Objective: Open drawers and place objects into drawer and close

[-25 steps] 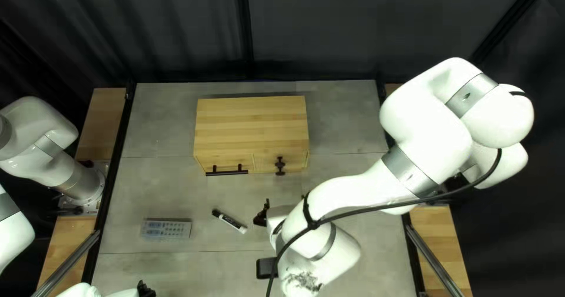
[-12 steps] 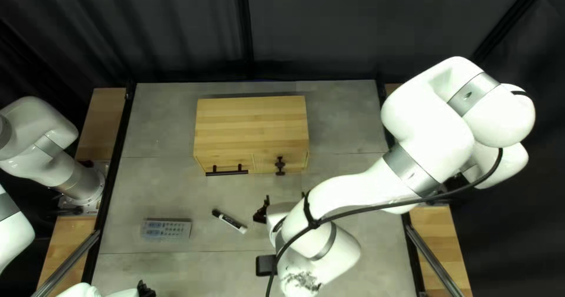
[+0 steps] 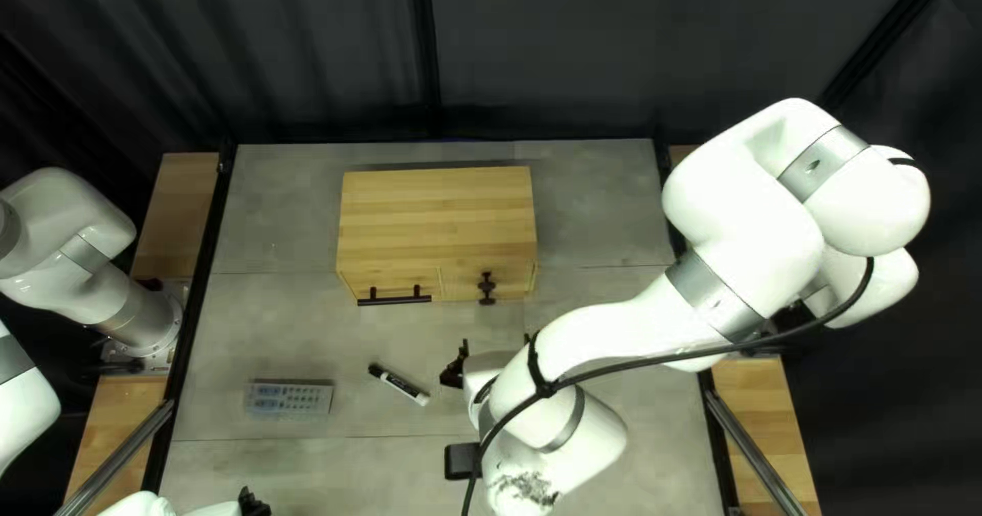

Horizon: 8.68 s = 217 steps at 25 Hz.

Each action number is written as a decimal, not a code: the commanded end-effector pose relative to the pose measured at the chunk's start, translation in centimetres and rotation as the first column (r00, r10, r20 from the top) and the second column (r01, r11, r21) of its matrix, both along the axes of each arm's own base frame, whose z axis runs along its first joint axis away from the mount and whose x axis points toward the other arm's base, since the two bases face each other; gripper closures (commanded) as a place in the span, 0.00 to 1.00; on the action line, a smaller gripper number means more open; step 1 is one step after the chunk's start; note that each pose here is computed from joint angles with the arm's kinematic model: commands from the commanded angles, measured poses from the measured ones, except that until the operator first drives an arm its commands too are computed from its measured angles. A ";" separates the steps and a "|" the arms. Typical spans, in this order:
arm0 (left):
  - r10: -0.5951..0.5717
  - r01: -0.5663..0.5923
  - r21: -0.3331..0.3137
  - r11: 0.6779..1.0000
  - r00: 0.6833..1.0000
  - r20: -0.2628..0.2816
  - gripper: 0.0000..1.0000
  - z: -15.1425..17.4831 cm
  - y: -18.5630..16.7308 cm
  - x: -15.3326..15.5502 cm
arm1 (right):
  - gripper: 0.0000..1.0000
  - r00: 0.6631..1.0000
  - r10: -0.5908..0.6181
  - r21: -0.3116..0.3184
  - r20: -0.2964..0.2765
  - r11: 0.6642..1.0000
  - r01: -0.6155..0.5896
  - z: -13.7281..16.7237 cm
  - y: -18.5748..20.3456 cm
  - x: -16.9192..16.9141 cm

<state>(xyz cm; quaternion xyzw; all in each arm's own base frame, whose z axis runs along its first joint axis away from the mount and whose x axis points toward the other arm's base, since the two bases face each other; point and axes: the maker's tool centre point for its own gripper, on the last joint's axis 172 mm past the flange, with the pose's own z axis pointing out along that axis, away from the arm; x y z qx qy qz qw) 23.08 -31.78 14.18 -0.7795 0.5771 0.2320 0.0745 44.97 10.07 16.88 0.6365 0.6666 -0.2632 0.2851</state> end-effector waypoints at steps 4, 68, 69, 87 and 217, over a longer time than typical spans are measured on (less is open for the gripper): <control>0.000 0.000 0.000 1.000 1.000 0.000 0.00 0.0 0.0 0.0 | 0.00 1.000 0.000 0.000 0.000 1.000 0.000 0.0 0.0 0.0; 0.000 0.000 0.000 1.000 1.000 0.000 0.00 0.0 0.0 0.0 | 0.00 0.997 -0.068 0.082 -0.031 0.994 0.071 -3.4 -9.6 2.3; 0.000 0.000 0.000 1.000 1.000 0.000 0.00 0.0 0.0 0.0 | 0.00 0.997 -0.069 0.084 -0.029 0.994 0.071 -3.4 -9.6 2.3; 0.000 0.000 0.000 1.000 1.000 0.000 0.00 0.0 0.0 0.0 | 0.00 0.996 -0.081 0.079 -0.028 0.993 0.083 -3.6 -10.3 1.3; 0.000 0.000 0.000 1.000 1.000 0.000 0.00 0.0 0.0 0.0 | 0.91 1.000 -0.006 0.046 -0.022 0.999 0.007 -3.9 -7.0 1.7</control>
